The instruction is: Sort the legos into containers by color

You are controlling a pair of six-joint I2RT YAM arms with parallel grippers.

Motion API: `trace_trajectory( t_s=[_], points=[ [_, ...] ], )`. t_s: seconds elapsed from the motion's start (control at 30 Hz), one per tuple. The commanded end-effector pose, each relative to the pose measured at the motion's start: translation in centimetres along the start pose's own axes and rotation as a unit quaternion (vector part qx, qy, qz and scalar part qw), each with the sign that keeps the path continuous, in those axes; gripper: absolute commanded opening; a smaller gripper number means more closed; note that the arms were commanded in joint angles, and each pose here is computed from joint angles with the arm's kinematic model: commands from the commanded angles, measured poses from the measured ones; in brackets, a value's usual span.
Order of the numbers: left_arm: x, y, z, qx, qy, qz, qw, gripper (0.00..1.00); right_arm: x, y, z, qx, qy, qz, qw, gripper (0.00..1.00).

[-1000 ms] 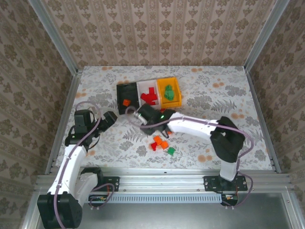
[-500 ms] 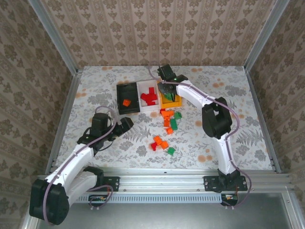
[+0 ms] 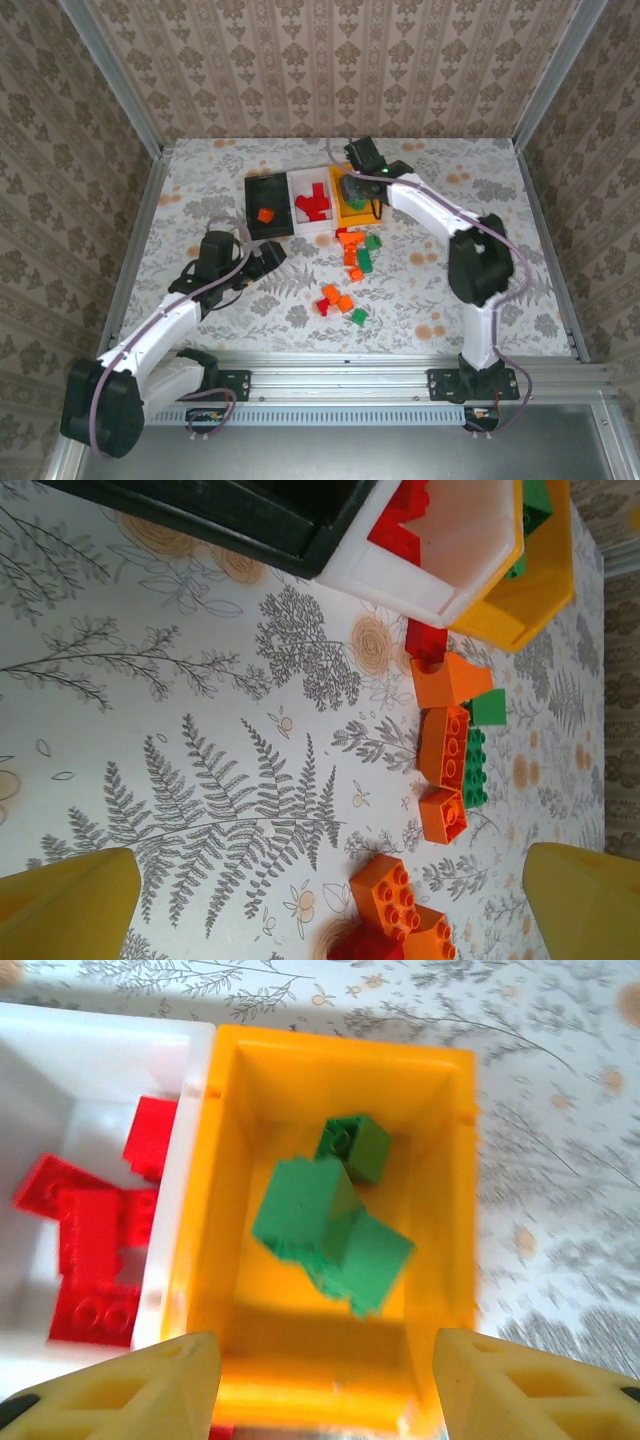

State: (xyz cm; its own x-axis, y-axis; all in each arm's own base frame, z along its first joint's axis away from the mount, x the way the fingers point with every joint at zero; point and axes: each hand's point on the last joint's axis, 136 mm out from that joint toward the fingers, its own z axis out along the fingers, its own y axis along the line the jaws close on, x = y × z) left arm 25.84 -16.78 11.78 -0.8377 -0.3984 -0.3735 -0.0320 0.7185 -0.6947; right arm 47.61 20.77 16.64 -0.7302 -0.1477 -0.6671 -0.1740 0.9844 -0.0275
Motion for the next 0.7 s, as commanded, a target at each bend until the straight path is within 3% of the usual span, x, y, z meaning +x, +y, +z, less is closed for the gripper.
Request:
trace_trajectory(
  t_s=[0.0,0.13,0.3,0.67],
  points=[
    [-0.3,-1.6,0.7,0.018,-0.004,0.019,1.0,1.0,2.8,-0.7,-2.2,-0.006,-0.008,0.049,0.999,0.55],
    [1.0,-2.0,2.0,0.016,0.019,0.032,0.999,1.0,10.1,-0.1,-2.1,-0.038,0.057,0.063,0.996,0.5],
    [1.7,-2.5,3.6,0.015,0.033,0.04,0.999,1.0,16.2,2.7,-1.9,-0.078,0.119,0.038,0.989,0.57],
    [2.8,-2.6,4.3,0.008,0.045,0.047,0.998,1.0,19.4,2.5,0.4,-0.046,0.154,0.015,0.987,0.57]
  ],
)
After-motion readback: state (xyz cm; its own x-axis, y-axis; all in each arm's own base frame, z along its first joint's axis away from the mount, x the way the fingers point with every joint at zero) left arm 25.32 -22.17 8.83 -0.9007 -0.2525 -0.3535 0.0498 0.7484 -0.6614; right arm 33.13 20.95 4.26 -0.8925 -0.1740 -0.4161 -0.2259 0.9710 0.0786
